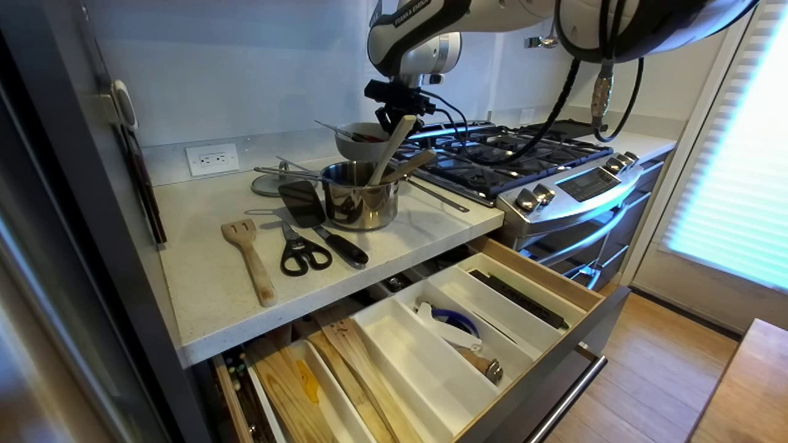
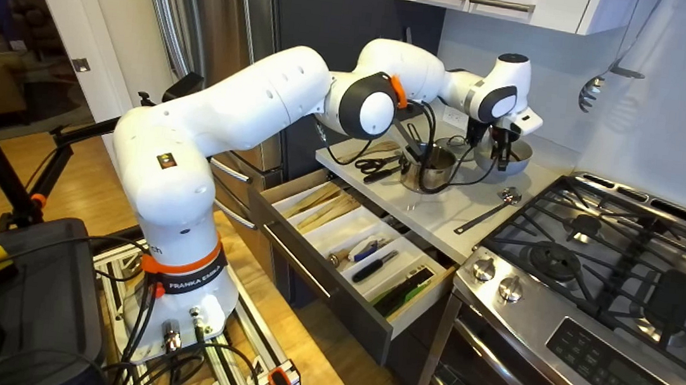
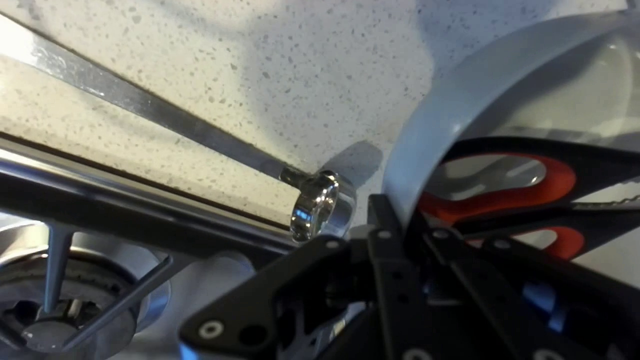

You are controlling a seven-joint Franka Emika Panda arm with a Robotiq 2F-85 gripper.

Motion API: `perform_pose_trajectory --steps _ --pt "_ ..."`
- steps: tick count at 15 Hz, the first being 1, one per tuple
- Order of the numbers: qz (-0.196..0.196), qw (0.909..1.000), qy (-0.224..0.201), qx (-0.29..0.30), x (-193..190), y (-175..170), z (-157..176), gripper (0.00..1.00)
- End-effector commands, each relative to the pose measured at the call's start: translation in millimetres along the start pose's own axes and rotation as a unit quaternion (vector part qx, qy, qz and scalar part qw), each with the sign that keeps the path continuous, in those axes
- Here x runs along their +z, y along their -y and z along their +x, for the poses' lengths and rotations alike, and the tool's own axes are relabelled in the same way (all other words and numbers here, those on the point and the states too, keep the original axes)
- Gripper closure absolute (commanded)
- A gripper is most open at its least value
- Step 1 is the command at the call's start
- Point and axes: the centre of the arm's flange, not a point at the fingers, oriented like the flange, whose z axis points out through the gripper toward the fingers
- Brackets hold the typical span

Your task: Put the grey bowl on the front left plate of the stove

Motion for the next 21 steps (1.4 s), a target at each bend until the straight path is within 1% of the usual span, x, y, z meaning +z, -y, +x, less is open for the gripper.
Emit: perform_pose_trajectory --steps 1,2,3,4,6,8,9,11,12,13,14,17,18,19,21 --pt "-0.036 0.9992 0.004 0.016 -44.4 -26.1 -18.0 0.98" --pt "-0.051 0.9983 0.014 0.024 -48.9 -36.7 -22.7 0.98" --pt "-0.057 0.9976 0.021 0.033 -54.3 -46.2 -26.0 0.98" --pt "-0.06 0.9965 0.024 0.054 -61.5 -58.5 -32.0 0.98" --pt "-0.075 0.9925 0.02 0.095 -67.8 -66.1 -34.8 0.98" --pt "-0.098 0.9844 0.007 0.145 -74.7 -75.4 -36.8 0.98" --pt "-0.113 0.9793 0.001 0.168 -79.2 -79.9 -38.2 0.98" --pt "-0.127 0.9677 -0.006 0.218 -84.2 -92.1 -43.5 0.98" --pt "-0.121 0.9677 -0.002 0.221 -86.9 -96.4 -48.5 0.98" --pt "-0.108 0.9723 0.004 0.207 -88.8 -98.7 -56.1 0.98" --pt "-0.124 0.9724 0.003 0.197 -53.9 -59.0 -12.8 0.93" --pt "-0.12 0.9729 0.014 0.197 -61.2 -62.4 -25.4 0.93" --pt "-0.12 0.9729 0.016 0.197 -62.4 -62.8 -27.1 0.98" --pt "-0.119 0.972 0.012 0.203 -63.8 -69.8 -27.7 0.98" --pt "-0.125 0.9682 0.0 0.217 -68.7 -96.8 -33.3 0.98"
